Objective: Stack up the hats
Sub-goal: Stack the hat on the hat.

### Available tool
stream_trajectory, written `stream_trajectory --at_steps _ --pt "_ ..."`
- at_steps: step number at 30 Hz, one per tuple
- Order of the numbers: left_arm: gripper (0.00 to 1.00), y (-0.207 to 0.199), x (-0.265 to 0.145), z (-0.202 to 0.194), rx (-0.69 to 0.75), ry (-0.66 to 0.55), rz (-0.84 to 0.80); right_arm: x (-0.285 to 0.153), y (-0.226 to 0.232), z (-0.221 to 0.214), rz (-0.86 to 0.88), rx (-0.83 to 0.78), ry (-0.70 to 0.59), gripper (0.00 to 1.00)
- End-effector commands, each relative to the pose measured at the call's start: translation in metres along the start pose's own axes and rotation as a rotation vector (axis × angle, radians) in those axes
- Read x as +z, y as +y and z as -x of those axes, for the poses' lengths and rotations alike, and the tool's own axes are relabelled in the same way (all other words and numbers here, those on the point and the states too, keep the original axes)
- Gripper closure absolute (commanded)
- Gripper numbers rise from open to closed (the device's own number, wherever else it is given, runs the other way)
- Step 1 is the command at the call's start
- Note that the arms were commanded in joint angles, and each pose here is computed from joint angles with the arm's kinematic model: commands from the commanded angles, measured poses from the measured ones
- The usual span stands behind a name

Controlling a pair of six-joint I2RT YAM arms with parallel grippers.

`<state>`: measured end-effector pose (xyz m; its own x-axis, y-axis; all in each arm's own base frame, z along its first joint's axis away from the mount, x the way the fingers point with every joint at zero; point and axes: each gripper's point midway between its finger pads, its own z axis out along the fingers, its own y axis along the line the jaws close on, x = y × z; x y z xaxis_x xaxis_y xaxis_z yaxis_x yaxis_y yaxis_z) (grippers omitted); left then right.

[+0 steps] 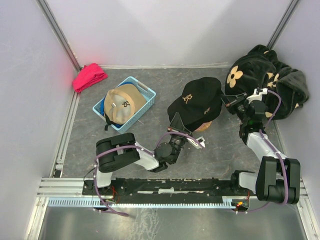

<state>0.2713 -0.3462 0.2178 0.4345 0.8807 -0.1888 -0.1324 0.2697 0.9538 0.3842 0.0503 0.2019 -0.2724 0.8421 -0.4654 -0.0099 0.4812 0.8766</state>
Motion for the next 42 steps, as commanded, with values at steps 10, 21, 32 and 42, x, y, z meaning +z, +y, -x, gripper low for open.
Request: stream_trajectory --at_steps 10,21,32,42 --pt "0.97 0.003 -0.015 -0.009 -0.262 0.084 0.089 -0.005 -0.051 0.004 -0.189 -0.039 -0.049 0.98" --pt "0.97 -0.025 -0.021 -0.019 -0.27 0.129 0.047 -0.006 -0.059 0.007 -0.219 -0.052 -0.059 0.98" --pt "0.97 -0.059 -0.034 -0.034 -0.27 0.194 -0.002 -0.008 -0.066 0.008 -0.242 -0.062 -0.067 0.98" --pt "0.97 -0.093 -0.044 -0.045 -0.265 0.24 -0.042 -0.01 -0.074 0.013 -0.276 -0.069 -0.078 0.98"
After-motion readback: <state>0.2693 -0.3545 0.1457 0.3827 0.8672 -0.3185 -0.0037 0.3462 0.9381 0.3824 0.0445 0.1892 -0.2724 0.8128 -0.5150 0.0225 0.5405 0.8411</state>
